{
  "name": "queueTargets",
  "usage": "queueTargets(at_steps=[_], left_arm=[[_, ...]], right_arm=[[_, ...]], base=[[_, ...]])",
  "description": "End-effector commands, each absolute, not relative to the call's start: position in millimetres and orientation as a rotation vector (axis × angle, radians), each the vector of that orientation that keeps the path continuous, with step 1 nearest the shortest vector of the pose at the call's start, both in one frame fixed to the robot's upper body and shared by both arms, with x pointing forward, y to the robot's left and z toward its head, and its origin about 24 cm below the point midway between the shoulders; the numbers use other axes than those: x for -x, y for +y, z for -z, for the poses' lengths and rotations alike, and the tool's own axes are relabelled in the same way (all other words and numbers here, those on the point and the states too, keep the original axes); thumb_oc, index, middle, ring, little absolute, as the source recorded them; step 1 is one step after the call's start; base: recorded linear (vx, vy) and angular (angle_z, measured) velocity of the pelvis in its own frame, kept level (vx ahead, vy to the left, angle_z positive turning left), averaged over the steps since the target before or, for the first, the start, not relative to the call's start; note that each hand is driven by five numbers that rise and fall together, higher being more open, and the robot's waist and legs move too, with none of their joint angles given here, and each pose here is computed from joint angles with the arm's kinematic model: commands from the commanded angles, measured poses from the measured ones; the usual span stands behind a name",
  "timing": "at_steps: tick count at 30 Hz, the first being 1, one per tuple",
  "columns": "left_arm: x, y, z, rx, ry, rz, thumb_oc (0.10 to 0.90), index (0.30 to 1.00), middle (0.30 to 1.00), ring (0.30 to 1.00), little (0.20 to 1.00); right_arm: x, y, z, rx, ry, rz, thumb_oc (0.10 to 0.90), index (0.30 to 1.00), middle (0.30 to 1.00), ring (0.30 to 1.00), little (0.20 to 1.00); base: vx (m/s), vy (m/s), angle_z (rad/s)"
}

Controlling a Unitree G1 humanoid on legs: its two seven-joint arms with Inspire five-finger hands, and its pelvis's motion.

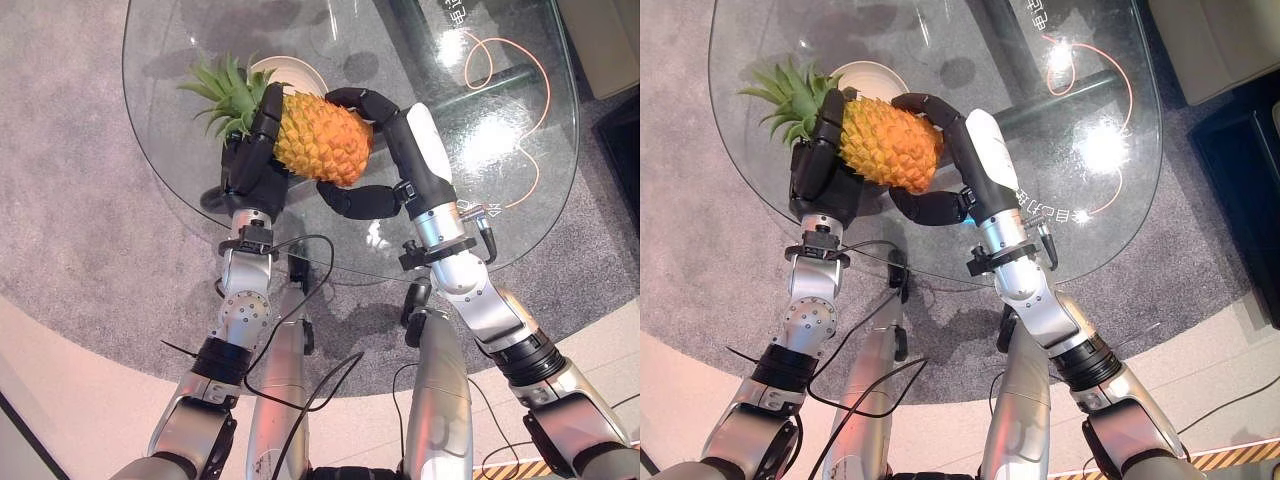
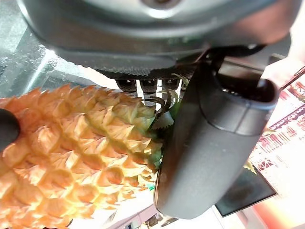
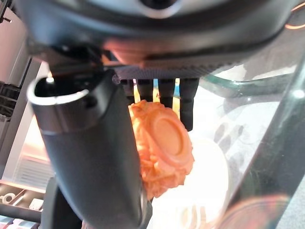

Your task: Pick up the fruit to the plate

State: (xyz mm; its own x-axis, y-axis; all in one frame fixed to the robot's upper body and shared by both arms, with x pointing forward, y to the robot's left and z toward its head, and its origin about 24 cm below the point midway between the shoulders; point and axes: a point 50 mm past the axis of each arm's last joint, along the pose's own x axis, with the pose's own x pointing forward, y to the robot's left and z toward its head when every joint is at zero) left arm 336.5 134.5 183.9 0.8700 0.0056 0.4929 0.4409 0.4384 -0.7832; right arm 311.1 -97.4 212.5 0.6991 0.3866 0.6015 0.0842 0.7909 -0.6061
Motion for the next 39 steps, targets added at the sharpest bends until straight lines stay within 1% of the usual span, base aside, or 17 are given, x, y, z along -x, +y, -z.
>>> queueTargets(at_steps=[1, 2, 3, 14, 32, 33, 34, 35, 39], left_arm=[[-316.8, 130.7, -255.3, 0.984, -0.786, 0.488, 0.726, 0.836, 0.836, 0.836, 0.826], [-316.2, 131.1, -256.0, 0.979, -0.798, 0.49, 0.243, 0.422, 0.422, 0.422, 0.343], [-315.8, 132.0, -256.2, 0.978, -0.809, 0.49, 0.1, 0.3, 0.3, 0.3, 0.2], [-314.0, 137.6, -260.3, 0.978, -0.872, 0.451, 0.1, 0.3, 0.3, 0.3, 0.2], [-304.3, 149.0, -270.5, 0.907, -1.035, 0.314, 0.1, 0.3, 0.3, 0.3, 0.2], [-303.8, 149.5, -271.8, 0.904, -1.04, 0.31, 0.1, 0.3, 0.3, 0.3, 0.2], [-302.7, 149.8, -273.1, 0.894, -1.05, 0.301, 0.1, 0.3, 0.3, 0.3, 0.2], [-302.5, 150.3, -273.7, 0.89, -1.053, 0.295, 0.1, 0.3, 0.3, 0.3, 0.2], [-300.9, 155.1, -273.5, 0.866, -1.077, 0.232, 0.1, 0.3, 0.3, 0.3, 0.2]], right_arm=[[-262.2, -58.8, -280.5, 0.538, -1.22, -0.343, 0.1, 0.3, 0.3, 0.3, 0.2], [-262.5, -58.5, -280.6, 0.538, -1.22, -0.343, 0.1, 0.3, 0.3, 0.3, 0.2], [-262.6, -58.6, -279.9, 0.538, -1.22, -0.343, 0.1, 0.3, 0.3, 0.3, 0.2], [-264.3, -60.6, -279.0, 0.514, -1.214, -0.32, 0.1, 0.3, 0.3, 0.3, 0.2], [-267.4, -65.5, -281.1, 0.475, -1.21, -0.25, 0.1, 0.3, 0.3, 0.3, 0.2], [-267.7, -66.0, -281.4, 0.468, -1.205, -0.245, 0.174, 0.364, 0.364, 0.364, 0.274], [-267.8, -66.2, -281.4, 0.461, -1.204, -0.239, 0.707, 0.82, 0.82, 0.82, 0.807], [-268.1, -66.3, -281.1, 0.46, -1.203, -0.238, 0.8, 0.9, 0.9, 0.9, 0.9], [-268.6, -68.4, -280.4, 0.444, -1.198, -0.221, 0.8, 0.9, 0.9, 0.9, 0.9]], base=[[0.0, 0.0, 0.0], [0.0, 0.0, 0.0], [0.0, 0.0, 0.0], [0.0, 0.0, 0.0], [0.0, 0.0, 0.0], [0.0, 0.0, 0.0], [0.0, 0.0, 0.0], [0.0, 0.0, 0.0], [0.0, 0.0, 0.0]])
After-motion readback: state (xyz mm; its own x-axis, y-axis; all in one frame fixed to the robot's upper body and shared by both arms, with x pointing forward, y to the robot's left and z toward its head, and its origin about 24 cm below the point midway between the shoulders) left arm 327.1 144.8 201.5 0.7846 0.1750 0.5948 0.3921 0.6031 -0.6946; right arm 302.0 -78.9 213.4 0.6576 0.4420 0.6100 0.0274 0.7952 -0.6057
